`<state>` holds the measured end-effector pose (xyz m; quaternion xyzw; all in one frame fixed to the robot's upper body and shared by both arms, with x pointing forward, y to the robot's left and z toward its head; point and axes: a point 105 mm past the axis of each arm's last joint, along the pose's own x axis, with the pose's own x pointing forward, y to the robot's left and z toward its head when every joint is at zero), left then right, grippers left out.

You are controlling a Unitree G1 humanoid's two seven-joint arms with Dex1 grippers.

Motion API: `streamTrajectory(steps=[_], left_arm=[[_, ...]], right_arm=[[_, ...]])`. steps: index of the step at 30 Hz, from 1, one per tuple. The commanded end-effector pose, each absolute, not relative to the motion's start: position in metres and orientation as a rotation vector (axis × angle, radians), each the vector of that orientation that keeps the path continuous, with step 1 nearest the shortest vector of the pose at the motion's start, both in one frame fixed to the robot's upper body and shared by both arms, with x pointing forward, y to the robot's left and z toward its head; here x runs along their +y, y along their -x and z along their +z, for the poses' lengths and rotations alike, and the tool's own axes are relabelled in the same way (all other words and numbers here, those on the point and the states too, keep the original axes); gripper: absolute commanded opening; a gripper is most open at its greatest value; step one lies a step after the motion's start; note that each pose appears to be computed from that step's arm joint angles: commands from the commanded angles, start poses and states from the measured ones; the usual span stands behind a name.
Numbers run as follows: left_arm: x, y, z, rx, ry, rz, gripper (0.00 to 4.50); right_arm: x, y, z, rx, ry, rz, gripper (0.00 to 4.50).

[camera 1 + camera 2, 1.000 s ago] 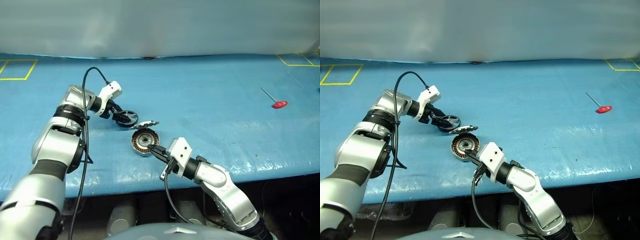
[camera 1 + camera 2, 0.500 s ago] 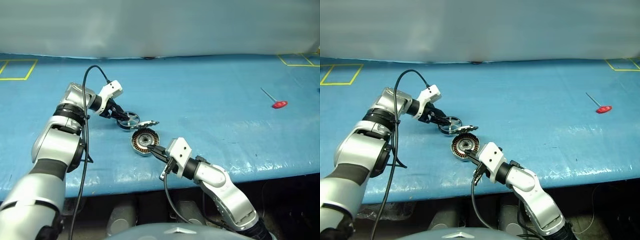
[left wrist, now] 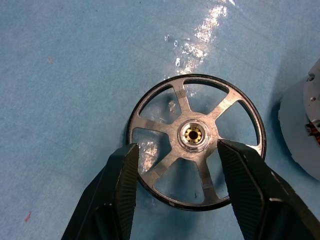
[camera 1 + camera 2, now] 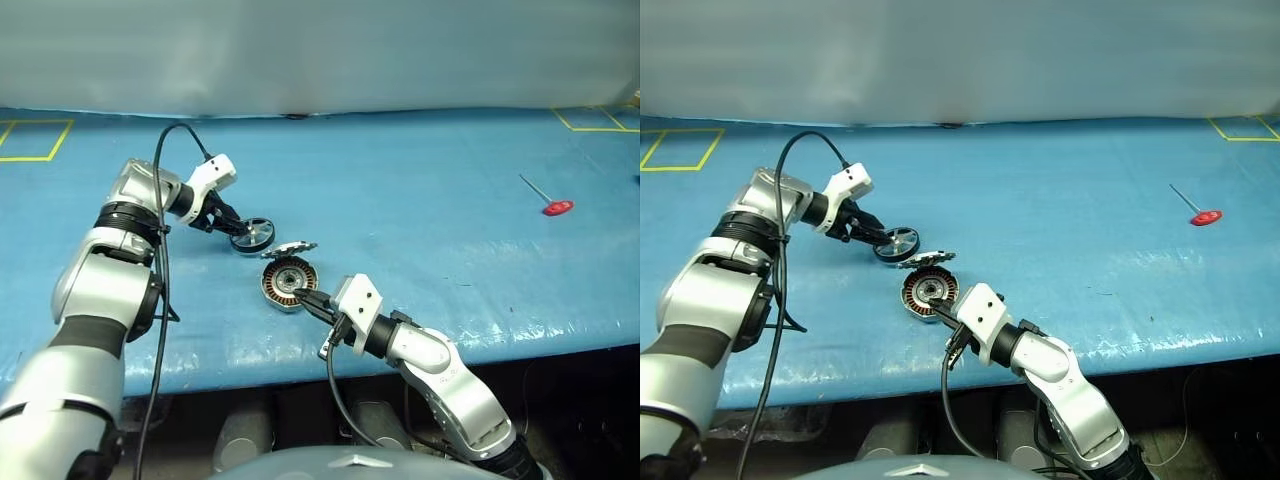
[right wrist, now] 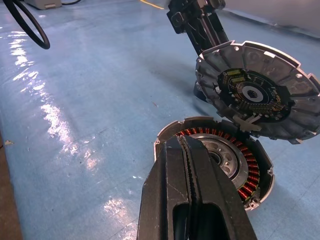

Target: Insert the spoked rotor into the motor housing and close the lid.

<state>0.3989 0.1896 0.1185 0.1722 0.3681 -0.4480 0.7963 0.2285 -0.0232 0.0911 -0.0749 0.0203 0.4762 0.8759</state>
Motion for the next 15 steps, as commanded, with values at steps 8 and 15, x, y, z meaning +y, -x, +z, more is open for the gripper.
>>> streamTrajectory(steps=[8,15], left_arm=[[0.191,-0.401,0.139,0.701,-0.319,-0.973,2.70],[0.181,-0.411,0.141,0.636,-0.371,-0.948,4.31]], right_arm=[[-0.021,-0.232,0.096,0.022,0.164,1.008,0.00],[-0.022,-0.231,0.094,0.030,0.166,1.000,0.00]])
